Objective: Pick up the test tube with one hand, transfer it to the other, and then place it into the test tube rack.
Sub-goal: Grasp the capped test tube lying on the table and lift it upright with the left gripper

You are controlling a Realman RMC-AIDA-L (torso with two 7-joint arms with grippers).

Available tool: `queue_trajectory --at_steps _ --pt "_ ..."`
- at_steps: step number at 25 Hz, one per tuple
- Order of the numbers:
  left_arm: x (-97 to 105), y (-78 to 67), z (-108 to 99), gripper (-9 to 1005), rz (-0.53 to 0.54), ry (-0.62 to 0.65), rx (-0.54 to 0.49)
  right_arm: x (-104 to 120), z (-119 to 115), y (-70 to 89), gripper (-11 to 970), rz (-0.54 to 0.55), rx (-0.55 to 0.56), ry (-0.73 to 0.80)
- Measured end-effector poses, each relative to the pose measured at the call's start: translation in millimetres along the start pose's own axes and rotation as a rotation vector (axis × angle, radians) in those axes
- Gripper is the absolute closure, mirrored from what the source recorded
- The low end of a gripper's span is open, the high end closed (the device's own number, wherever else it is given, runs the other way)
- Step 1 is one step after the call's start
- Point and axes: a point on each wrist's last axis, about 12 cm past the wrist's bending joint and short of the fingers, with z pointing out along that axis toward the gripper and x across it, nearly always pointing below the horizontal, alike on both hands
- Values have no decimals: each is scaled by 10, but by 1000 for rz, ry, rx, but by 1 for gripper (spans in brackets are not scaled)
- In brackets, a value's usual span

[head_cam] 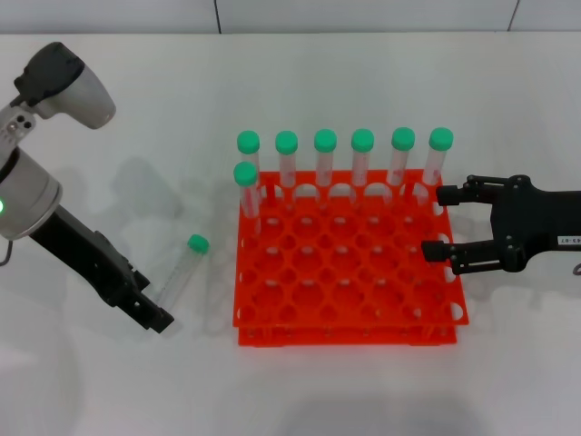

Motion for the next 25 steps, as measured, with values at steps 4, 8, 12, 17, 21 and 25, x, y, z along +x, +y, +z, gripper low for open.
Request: queue_trajectory --at_steps 4,8,12,17,21,25 --pt "14 5 15 187 -5 -1 -1 -5 0 -1 101 -6 1 -4" --pt "22 15 37 203 -18 -1 -2 -6 -5 -2 102 -5 2 -8" --pt "20 27 55 338 -22 4 -10 1 -8 0 102 -3 3 -8" --pt "5 29 54 408 -19 4 -14 12 -14 2 102 -2 5 -8" --pt "2 23 71 412 -20 7 -10 24 -18 8 102 -3 7 -9" --pt "-8 9 99 415 -15 17 -8 25 -17 10 102 -8 7 -10"
